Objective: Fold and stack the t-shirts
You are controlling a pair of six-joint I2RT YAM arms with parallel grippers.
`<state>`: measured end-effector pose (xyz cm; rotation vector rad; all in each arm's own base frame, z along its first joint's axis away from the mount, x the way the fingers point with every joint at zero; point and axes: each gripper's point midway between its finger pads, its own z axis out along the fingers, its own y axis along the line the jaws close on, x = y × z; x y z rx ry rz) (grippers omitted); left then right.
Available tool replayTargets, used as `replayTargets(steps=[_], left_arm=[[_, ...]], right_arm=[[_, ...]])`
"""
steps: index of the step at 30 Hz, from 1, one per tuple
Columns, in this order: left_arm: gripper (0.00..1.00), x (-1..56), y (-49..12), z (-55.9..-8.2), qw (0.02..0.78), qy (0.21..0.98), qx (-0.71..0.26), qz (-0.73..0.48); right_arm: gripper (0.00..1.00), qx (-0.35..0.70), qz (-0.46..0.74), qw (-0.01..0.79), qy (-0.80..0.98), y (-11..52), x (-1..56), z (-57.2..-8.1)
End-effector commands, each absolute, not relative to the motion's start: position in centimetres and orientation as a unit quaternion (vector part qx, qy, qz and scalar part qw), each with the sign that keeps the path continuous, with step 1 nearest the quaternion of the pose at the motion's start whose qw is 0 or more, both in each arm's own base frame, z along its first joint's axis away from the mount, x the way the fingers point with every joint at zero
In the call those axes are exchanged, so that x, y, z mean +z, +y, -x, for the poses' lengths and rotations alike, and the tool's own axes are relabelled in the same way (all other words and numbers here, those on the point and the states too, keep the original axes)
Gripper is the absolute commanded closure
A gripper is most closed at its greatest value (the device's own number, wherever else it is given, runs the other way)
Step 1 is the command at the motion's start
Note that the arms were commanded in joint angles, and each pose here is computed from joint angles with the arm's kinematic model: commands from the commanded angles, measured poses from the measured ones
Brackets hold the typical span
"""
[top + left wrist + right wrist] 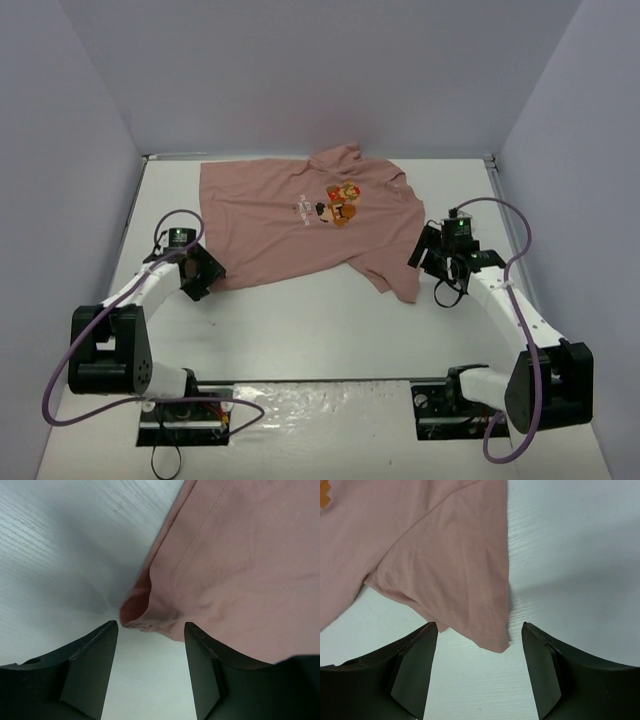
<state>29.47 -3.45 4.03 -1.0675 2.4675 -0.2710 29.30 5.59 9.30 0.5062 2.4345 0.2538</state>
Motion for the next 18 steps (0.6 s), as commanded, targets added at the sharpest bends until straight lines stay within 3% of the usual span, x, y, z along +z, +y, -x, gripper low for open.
replayTargets(steps=[1, 8, 18], left_arm=[[0.54, 6.0, -3.1, -31.3, 0.252, 0.877, -0.109, 0.394], [0.99, 6.9, -2.6, -30.3, 0.272, 0.888, -0.095, 0.358], [1.00, 10.4, -1.9, -30.3, 0.321, 0.896, -0.088, 0.295]], right_arm=[[0.34, 0.096, -0.195, 0.303, 0.928, 5.8, 8.4, -28.8], [0.34, 0.084, -0.182, 0.244, 0.949, 6.0, 5.1, -28.0], [0.39, 0.102, -0.159, 0.169, 0.967, 7.3, 1.7, -26.0]])
